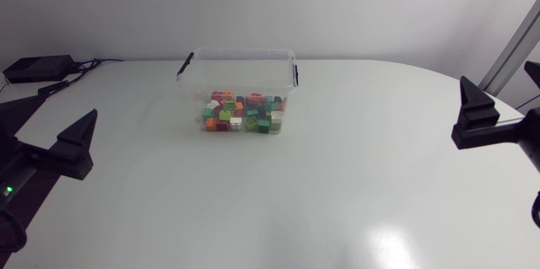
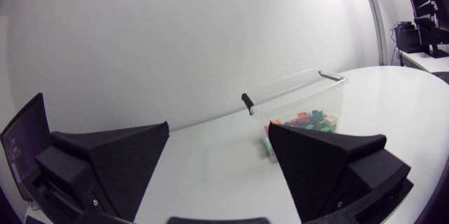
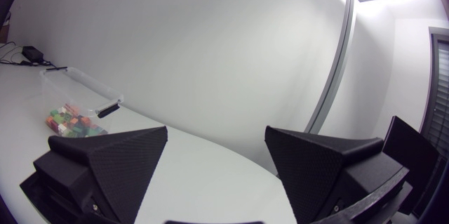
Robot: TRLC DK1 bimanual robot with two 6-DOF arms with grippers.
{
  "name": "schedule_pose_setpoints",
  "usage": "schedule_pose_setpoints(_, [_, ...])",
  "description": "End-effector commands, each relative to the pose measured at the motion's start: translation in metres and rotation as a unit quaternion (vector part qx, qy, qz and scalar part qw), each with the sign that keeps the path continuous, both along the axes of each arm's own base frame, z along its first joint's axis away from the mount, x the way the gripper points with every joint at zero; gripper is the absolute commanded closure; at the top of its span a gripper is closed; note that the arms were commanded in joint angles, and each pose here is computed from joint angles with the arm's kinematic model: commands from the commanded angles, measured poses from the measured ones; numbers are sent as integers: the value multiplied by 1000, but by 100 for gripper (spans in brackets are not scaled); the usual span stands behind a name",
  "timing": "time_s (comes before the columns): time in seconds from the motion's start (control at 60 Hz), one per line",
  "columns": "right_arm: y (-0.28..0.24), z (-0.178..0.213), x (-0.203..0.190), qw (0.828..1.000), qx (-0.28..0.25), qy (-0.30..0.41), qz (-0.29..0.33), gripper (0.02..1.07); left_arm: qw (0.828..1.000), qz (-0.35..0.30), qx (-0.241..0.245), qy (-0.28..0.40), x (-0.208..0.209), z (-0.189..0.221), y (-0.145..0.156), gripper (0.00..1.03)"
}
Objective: Place the duplo bricks in the container
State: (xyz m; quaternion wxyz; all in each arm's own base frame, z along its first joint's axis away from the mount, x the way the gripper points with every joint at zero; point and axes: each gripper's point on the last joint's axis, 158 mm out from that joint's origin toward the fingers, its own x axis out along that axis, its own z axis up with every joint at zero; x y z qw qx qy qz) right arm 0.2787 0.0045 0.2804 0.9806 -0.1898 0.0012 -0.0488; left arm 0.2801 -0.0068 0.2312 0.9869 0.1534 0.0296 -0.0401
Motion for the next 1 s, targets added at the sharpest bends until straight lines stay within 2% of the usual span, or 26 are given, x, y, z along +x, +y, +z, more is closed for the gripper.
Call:
schedule_pose_setpoints(0.0, [-3, -22, -3, 1000, 21, 12, 0, 7, 1000, 4, -27, 9, -4, -15, 0, 5])
schedule_pose_setpoints(0.4, [-7, -79, -18, 994, 110, 18, 22, 7, 995, 22, -94, 6, -19, -49, 1, 5])
schedule_pose_setpoints(0.75, [-6, -131, -24, 981, 191, 26, 38, 7, 988, 36, -153, 2, -26, -81, 4, 5])
schedule_pose_setpoints(0.983, [-6, -131, -24, 981, 191, 26, 38, 7, 988, 36, -153, 2, -26, -81, 4, 5])
